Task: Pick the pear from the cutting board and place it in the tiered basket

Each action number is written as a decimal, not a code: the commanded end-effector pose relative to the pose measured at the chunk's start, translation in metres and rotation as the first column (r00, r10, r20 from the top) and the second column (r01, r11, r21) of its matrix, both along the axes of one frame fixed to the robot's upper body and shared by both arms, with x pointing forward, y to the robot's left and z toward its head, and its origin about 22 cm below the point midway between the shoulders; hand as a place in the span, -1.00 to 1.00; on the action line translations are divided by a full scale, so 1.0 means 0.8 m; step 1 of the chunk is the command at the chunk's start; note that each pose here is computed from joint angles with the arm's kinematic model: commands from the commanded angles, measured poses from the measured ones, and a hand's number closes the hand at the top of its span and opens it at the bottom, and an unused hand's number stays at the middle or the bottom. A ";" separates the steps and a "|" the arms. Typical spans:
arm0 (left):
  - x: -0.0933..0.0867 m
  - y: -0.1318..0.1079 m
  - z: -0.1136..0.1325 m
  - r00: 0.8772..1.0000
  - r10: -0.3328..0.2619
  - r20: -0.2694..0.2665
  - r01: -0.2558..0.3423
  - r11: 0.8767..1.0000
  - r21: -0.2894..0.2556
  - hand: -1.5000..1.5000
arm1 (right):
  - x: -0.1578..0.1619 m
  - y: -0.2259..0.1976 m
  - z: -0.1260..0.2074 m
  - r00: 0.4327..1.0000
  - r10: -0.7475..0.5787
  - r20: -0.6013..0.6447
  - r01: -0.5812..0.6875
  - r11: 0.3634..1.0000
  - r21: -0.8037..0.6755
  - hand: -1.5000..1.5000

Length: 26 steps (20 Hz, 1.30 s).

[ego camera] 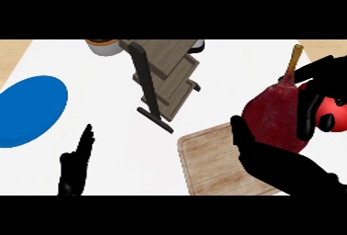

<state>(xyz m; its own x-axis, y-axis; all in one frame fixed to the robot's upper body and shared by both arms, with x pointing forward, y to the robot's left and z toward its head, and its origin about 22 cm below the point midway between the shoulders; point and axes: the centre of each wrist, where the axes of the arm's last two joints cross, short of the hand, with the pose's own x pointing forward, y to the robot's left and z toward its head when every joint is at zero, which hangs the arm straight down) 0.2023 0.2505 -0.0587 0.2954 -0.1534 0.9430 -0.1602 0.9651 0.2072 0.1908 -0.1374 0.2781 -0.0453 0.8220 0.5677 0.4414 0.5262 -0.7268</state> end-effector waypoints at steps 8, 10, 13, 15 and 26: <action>0.007 0.009 0.004 1.000 -0.015 -0.009 0.015 1.000 0.009 0.00 | 0.042 0.044 0.087 0.969 -0.220 -0.116 0.221 0.975 -0.004 1.00; 0.005 0.000 0.008 0.999 -0.040 -0.008 0.040 0.999 -0.001 0.00 | 0.062 0.042 0.110 0.961 -0.247 -0.126 0.249 0.968 0.005 1.00; 0.013 -0.002 0.007 0.999 -0.038 -0.001 0.038 0.999 -0.005 0.00 | 0.085 0.058 0.130 0.952 -0.261 -0.162 0.265 0.964 -0.002 1.00; 0.013 0.002 0.017 0.999 -0.052 0.006 0.052 0.998 -0.017 0.00 | 0.092 0.067 0.149 0.949 -0.259 -0.177 0.261 0.965 -0.013 1.00; 0.006 -0.024 0.011 0.997 -0.075 0.016 0.075 0.997 -0.004 0.00 | 0.179 0.122 0.150 0.935 -0.228 -0.271 0.215 0.973 -0.077 1.00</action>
